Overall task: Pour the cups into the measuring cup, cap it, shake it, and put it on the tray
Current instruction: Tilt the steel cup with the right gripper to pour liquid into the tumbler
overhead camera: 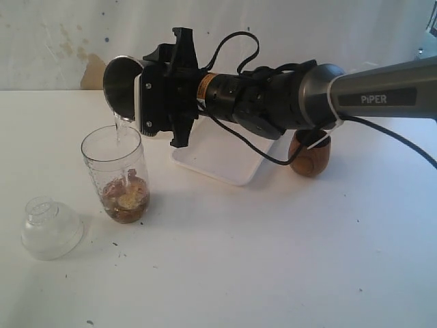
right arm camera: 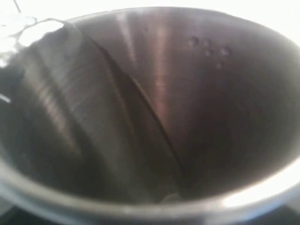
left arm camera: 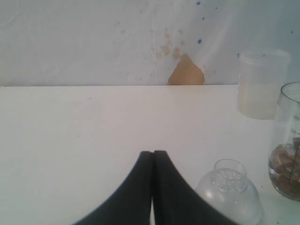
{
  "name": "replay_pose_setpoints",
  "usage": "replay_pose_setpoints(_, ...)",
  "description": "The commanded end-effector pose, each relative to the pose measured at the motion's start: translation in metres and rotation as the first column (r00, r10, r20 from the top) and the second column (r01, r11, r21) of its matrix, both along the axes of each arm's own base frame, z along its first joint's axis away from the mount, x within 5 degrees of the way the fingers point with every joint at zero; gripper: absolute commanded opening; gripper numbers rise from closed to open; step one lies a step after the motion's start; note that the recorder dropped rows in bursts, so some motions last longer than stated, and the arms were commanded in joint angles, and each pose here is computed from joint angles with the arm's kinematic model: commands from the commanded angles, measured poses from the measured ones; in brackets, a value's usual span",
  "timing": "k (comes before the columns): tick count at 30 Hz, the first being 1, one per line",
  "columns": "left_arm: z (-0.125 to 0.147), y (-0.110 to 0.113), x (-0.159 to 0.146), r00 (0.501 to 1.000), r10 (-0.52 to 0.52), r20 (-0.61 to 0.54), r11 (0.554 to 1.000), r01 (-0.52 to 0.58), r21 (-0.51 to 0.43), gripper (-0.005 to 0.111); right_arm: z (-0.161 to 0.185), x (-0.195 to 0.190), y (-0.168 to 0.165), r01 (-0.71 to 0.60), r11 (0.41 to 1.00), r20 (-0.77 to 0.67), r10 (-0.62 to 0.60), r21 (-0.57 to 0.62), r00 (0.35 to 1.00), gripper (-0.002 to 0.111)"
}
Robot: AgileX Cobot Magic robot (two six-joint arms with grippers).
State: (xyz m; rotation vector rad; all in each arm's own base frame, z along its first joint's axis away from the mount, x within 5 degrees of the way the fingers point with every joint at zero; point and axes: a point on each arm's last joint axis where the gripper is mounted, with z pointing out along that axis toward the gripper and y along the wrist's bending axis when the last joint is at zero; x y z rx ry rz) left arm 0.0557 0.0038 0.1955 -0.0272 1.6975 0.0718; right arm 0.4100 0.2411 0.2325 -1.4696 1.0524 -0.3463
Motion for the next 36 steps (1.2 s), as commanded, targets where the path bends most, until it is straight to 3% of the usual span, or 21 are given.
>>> replay_pose_setpoints(1, -0.0008, -0.0001, 0.0001, 1.000, -0.001, 0.010, 1.000, 0.001, 0.000, 0.000, 0.0138, -0.0009, 0.0013, -0.018, 1.000, 0.057, 0.017, 0.016, 0.998, 0.000)
replay_pose_setpoints(36, -0.0008, -0.0001, 0.0001, 1.000, -0.001, 0.010, 1.000, 0.001, 0.000, 0.000, 0.0217, 0.0030, 0.0014, -0.008, 1.000, 0.099, 0.011, -0.026, 0.995, 0.000)
